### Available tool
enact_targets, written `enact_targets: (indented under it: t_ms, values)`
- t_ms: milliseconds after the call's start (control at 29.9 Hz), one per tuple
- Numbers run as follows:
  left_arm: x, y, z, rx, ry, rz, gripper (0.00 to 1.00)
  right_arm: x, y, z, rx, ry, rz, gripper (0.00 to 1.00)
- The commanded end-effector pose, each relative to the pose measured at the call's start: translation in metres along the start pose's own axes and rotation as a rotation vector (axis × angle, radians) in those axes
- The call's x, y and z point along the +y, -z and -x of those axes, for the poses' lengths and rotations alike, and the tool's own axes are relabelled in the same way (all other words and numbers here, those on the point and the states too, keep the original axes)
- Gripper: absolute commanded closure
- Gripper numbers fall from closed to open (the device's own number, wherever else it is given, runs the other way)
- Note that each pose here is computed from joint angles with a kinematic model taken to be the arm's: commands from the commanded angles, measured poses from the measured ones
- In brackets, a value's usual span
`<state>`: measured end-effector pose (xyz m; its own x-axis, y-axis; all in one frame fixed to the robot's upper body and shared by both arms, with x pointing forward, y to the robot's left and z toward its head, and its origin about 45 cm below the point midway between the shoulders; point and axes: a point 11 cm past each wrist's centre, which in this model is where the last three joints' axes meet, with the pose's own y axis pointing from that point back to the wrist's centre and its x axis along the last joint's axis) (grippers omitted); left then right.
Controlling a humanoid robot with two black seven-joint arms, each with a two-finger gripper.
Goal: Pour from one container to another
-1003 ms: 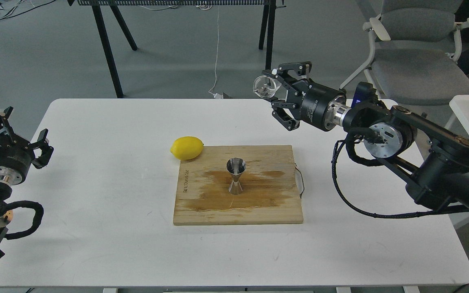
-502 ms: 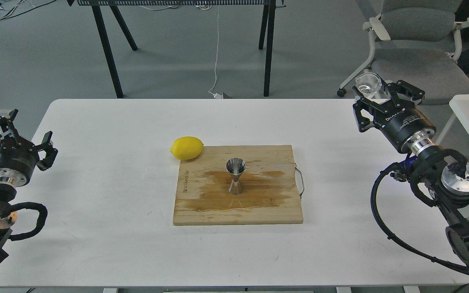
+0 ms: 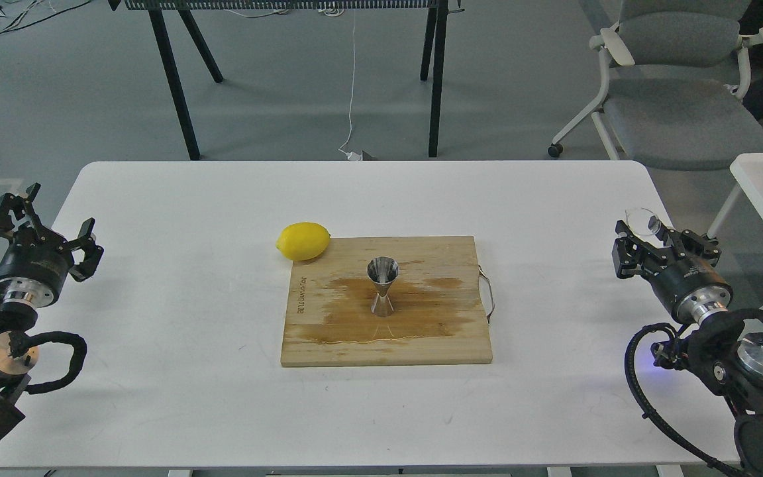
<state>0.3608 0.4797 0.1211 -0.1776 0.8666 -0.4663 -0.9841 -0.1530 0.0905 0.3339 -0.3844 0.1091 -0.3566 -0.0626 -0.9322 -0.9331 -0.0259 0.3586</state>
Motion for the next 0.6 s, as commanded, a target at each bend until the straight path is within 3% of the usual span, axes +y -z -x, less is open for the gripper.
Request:
enact_targets:
  t_ms: [0, 569]
  values:
    - [0.000, 0.000, 0.000, -0.001, 0.000, 0.000, 0.06, -0.001, -0.001, -0.013, 0.000, -0.057, 0.005, 0.76]
    - [0.000, 0.000, 0.000, 0.000, 0.000, 0.000, 0.06, -0.012, -0.025, -0.028, 0.040, -0.178, 0.068, 0.75]
